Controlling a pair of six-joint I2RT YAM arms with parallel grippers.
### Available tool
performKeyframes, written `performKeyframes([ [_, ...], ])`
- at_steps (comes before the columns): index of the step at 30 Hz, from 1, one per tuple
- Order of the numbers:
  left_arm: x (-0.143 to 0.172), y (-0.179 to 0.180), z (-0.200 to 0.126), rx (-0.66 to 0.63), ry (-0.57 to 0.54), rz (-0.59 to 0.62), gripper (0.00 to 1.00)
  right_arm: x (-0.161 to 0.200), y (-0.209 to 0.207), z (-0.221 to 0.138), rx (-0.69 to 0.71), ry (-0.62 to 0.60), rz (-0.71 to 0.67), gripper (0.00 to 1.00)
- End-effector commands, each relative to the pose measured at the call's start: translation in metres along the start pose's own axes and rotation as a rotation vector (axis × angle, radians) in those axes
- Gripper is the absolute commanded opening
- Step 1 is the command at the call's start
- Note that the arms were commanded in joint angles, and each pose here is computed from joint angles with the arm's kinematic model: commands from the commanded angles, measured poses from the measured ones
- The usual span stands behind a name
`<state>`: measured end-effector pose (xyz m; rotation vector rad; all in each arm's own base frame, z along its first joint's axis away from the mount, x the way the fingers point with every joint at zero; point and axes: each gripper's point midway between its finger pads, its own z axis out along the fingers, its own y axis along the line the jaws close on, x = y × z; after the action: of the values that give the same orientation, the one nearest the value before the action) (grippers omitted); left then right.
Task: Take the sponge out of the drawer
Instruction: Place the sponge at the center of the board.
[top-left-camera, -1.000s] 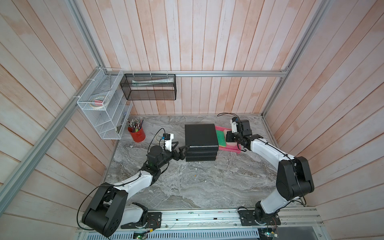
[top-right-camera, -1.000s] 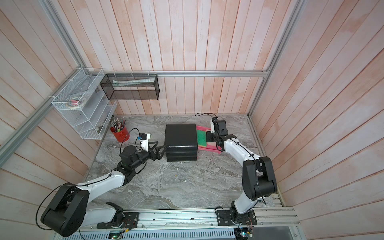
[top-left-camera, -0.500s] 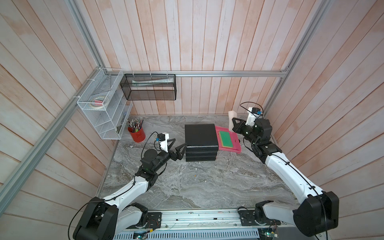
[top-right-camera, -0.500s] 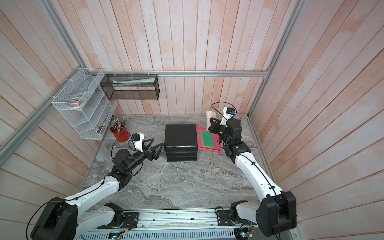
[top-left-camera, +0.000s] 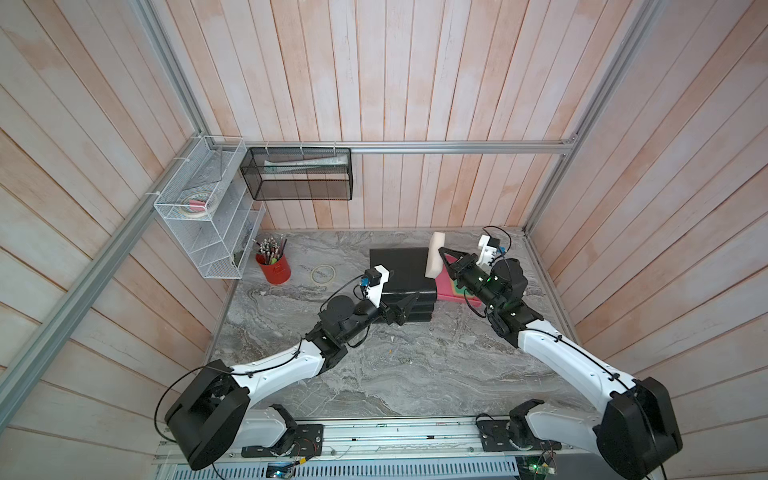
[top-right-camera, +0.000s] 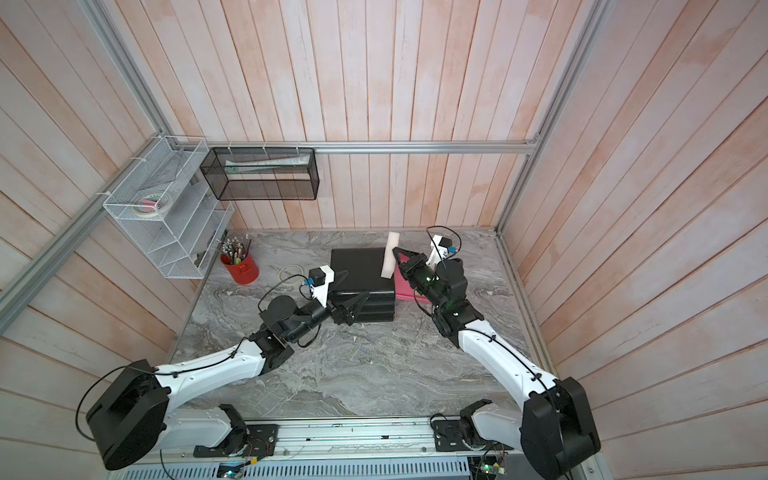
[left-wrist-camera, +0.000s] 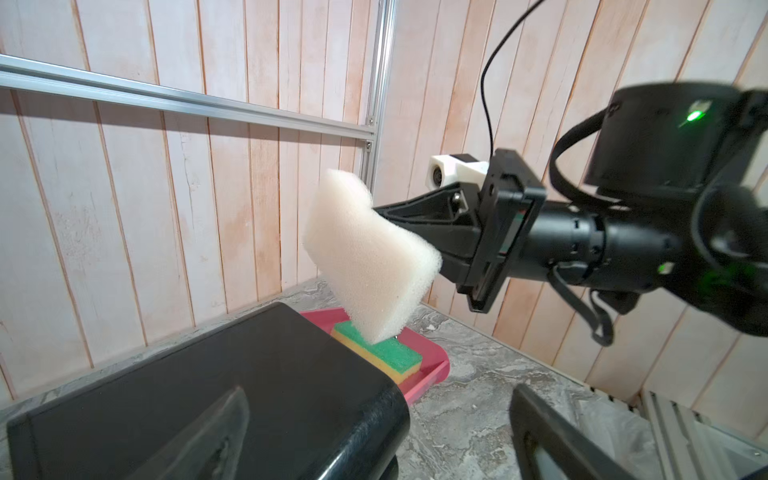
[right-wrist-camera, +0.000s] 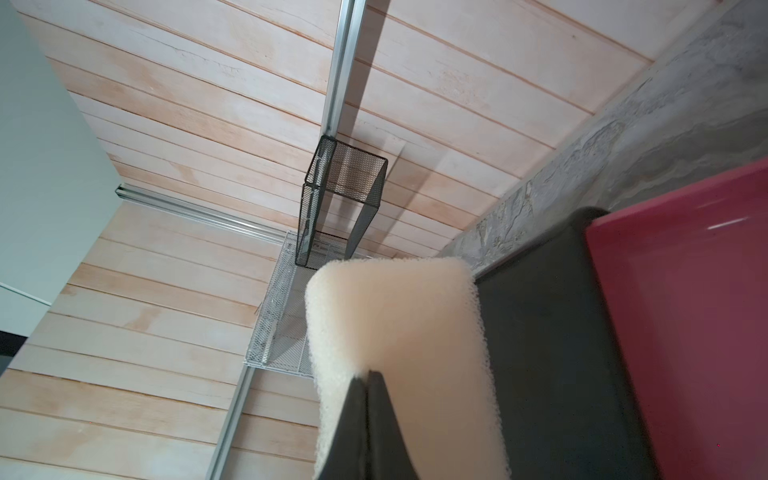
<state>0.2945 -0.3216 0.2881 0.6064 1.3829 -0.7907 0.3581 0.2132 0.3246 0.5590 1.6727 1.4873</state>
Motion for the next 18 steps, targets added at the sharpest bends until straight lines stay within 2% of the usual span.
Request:
performKeyframes([
  [1,-0.012,0.000,0.015,-0.069,-0.074,0.112,1.00,-0.001,0.011,-0.009,-0.026,-0.043,0.111,0.00],
  [6,-0.011,-0.009,0.027,-0.062,-0.120,0.137,1.00,0.006,0.007,-0.015,-0.011,-0.041,0.167,0.00],
  [12,-0.015,-0.015,0.037,-0.066,-0.154,0.168,1.00,0.012,0.001,-0.016,0.029,-0.025,0.171,0.00],
  [18,-0.008,-0.020,0.054,-0.039,-0.107,0.195,0.99,0.017,-0.005,-0.016,0.036,-0.016,0.174,0.00],
])
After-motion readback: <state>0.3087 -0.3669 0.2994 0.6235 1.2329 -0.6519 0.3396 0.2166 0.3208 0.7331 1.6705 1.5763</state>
